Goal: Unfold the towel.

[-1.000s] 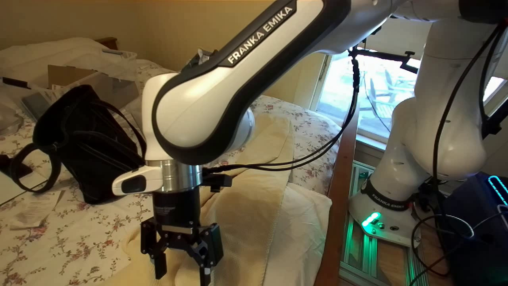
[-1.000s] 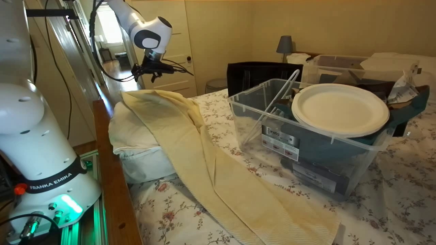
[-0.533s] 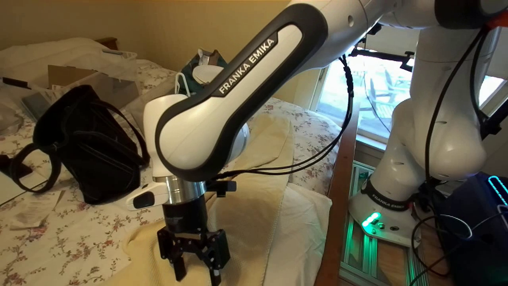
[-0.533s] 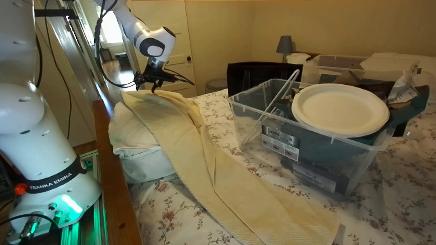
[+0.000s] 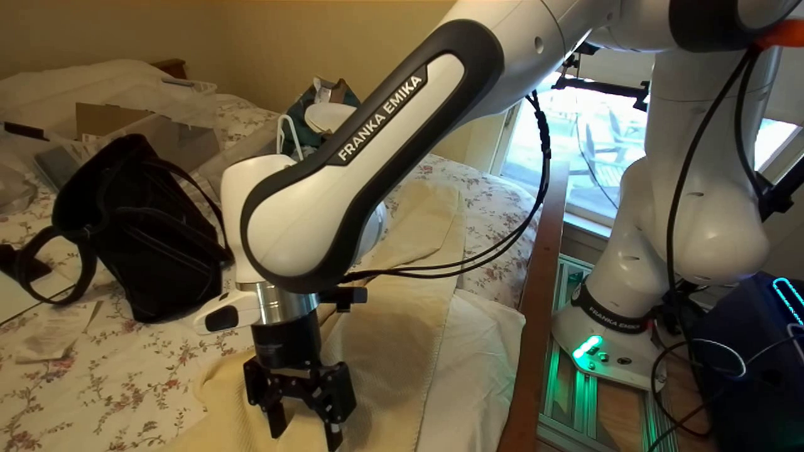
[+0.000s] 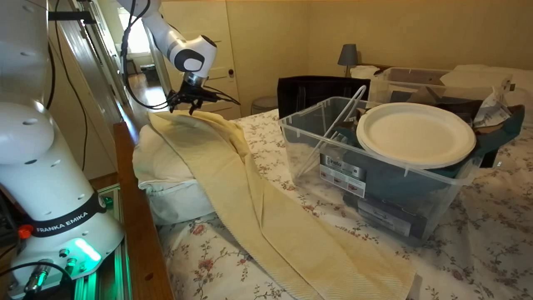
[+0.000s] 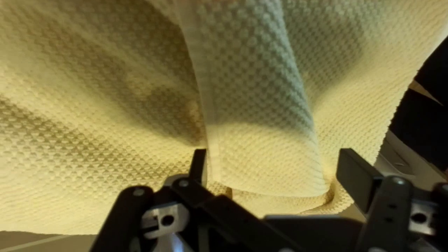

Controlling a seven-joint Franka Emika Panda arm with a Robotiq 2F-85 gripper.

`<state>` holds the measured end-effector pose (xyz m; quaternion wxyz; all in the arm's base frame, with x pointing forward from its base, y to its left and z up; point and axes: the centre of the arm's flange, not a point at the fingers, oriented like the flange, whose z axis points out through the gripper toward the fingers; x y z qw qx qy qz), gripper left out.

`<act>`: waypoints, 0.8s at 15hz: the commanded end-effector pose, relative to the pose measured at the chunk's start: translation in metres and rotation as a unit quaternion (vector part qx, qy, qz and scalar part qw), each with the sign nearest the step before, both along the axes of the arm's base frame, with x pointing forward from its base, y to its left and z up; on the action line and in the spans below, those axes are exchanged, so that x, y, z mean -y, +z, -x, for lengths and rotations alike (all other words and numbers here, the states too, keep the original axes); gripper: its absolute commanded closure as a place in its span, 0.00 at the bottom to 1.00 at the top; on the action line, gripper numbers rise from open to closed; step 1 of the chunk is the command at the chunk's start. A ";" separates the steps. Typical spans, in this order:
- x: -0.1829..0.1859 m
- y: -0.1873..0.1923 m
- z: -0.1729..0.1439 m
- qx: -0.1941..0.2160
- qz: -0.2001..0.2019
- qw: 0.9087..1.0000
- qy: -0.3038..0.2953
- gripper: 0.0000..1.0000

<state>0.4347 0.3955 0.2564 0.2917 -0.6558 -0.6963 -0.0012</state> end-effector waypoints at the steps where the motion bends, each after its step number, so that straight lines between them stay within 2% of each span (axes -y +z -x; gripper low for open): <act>1: -0.004 0.004 -0.010 0.013 0.011 1.000 -0.010 0.11; 2: -0.004 0.002 -0.011 0.012 0.011 1.000 -0.010 0.16; 3: -0.005 0.002 -0.012 0.010 0.011 1.000 -0.009 0.32; 4: -0.006 0.001 -0.013 0.007 0.010 1.000 -0.010 0.38; 5: -0.006 0.001 -0.013 0.007 0.010 1.000 -0.010 0.39; 8: -0.006 0.000 -0.012 0.003 0.008 1.000 -0.008 0.64; 9: -0.006 -0.002 -0.012 0.001 0.008 1.000 -0.007 0.51; 10: -0.006 -0.003 -0.012 0.001 0.008 1.000 -0.007 0.53; 11: -0.006 -0.004 -0.012 0.000 0.008 1.000 -0.006 0.62; 12: -0.007 -0.004 -0.012 0.000 0.008 1.000 -0.005 0.77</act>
